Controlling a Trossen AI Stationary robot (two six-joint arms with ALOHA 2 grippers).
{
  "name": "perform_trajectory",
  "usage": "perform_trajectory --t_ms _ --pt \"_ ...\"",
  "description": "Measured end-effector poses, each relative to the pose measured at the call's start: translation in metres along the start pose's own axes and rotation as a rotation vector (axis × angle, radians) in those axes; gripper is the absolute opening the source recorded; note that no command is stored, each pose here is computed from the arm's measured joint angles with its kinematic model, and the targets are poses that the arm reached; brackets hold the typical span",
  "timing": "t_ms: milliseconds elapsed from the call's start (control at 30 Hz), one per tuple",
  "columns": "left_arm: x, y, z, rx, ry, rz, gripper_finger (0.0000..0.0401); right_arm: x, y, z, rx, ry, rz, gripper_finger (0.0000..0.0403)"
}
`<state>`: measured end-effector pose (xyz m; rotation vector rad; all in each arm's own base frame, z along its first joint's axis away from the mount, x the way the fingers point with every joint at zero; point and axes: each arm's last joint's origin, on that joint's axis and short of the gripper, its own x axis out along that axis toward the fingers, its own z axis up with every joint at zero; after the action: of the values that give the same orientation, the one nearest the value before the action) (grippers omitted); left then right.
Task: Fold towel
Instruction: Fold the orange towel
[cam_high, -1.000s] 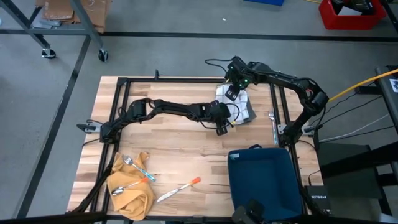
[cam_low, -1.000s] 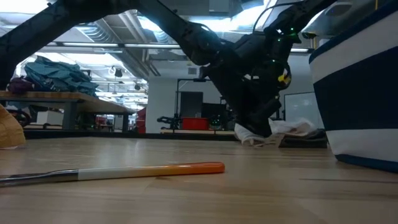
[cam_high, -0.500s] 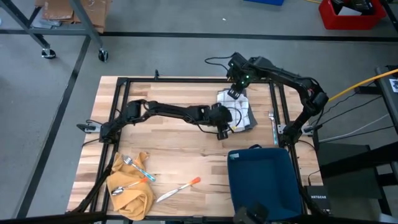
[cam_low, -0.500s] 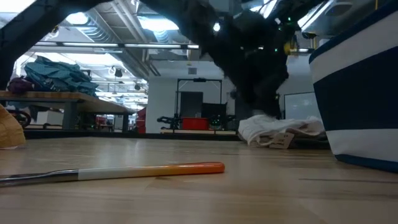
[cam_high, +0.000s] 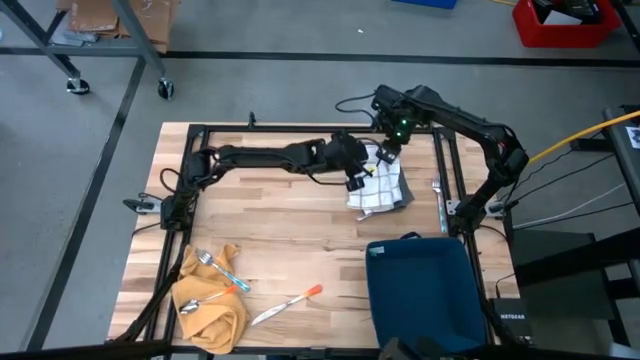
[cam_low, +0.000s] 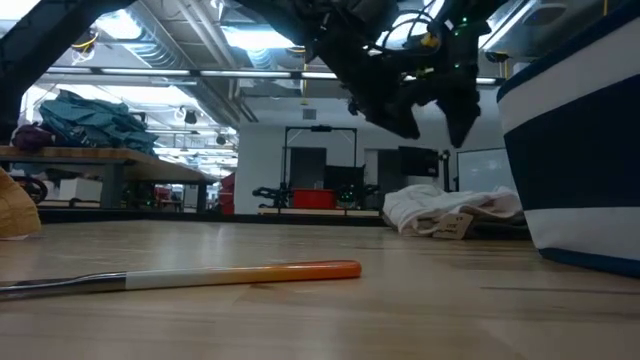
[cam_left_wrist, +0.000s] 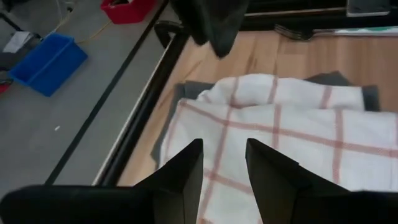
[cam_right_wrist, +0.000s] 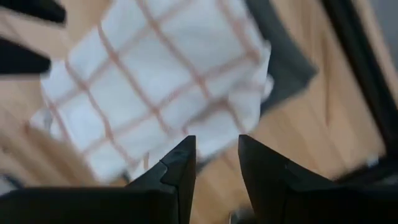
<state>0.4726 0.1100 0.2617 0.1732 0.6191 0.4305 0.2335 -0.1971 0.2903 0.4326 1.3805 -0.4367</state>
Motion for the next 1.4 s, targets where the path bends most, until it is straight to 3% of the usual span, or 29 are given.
perform_trajectory --t_ms 233,467,800,1033,1233,1400 --pt "-0.012 -0.011 0.006 0.013 -0.007 -0.104 0.0114 0.014 -0.002 0.019 0.011 -0.221 0.015 0.0124" --pt "-0.022 -0.035 0.009 0.087 -0.012 -0.154 0.0113 0.025 -0.003 0.02 0.09 -0.235 0.036 0.0124" --pt "-0.08 -0.032 0.024 0.163 0.031 -0.196 0.0114 0.004 0.008 0.029 -0.017 -0.331 0.39 0.0124" --pt "-0.126 -0.027 0.028 0.186 0.093 -0.228 0.0114 -0.013 0.033 0.045 -0.106 -0.469 0.436 0.0124" --pt "-0.139 -0.027 0.02 0.006 0.223 -0.221 0.0114 -0.014 0.064 0.057 -0.134 -0.545 0.477 0.0124" --pt "-0.153 -0.031 -0.007 -0.085 0.536 -0.201 0.0114 -0.009 0.091 0.06 -0.211 -0.556 0.502 0.0124"
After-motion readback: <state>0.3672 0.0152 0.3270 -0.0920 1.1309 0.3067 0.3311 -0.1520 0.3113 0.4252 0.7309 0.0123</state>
